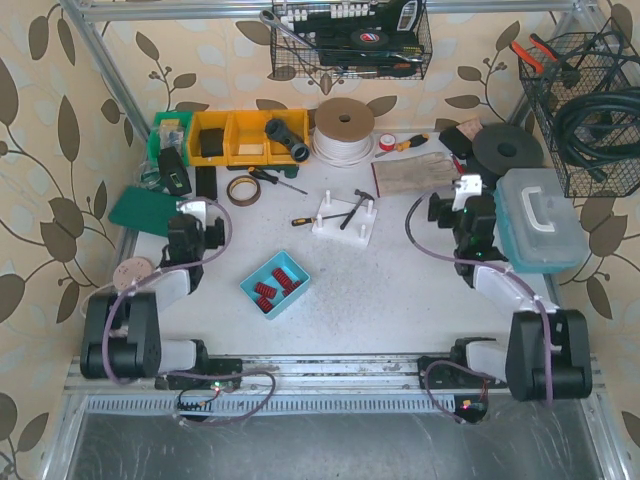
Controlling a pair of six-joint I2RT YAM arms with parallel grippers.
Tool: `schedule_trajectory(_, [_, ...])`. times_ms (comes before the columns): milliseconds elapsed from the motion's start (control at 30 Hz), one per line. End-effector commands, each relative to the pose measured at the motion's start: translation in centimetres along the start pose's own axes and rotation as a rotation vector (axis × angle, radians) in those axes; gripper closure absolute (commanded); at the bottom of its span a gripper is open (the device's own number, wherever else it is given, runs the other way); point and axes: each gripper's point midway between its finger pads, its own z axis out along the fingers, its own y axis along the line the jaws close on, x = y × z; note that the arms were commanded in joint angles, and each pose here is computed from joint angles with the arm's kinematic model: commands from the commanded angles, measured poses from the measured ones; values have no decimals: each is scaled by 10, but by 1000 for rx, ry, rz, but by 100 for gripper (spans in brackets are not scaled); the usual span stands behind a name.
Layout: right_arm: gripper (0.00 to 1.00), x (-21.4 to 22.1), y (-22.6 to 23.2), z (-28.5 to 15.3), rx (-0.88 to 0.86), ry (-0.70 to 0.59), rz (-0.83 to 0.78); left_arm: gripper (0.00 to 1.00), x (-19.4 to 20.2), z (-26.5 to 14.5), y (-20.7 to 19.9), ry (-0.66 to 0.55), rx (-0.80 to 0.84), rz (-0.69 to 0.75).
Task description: Install the large spring
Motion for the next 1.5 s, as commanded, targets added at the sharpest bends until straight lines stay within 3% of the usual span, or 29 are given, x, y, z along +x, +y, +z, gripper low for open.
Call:
schedule_trajectory(0, [0,-27,1,-17,-32,78,86,11,-83,-41,-3,-160,68,-62])
schedule_trajectory(133, [0,-53,-8,-36,7,187,216,11,-122,-78,14,-146,33,-277])
schedule_trajectory(333, [0,-64,-14,-60,28,280,303,11,-140,-110,13,12,57,-429])
schedule_trajectory(633, [1,-57,33,-66,-276,333,378,10,-124,-130,-36,45,353,-543])
schedule_trajectory(833, [6,-49,68,-78,-390,334,238,14,-108,-133,-59,124,473,-528])
schedule_trajectory(1000, [12,-44,104,-86,-411,359,61,20,-100,-125,-83,142,588,-552])
schedule_trajectory(1167, [22,-36,133,-85,-359,379,-71,23,-92,-124,-105,144,593,-462])
schedule_trajectory(1367, [37,-34,140,-67,-169,422,198,24,-79,-122,-125,101,518,-292])
schedule_trajectory(1467, [39,-31,150,-58,-101,476,310,25,-72,-120,-126,73,504,-264])
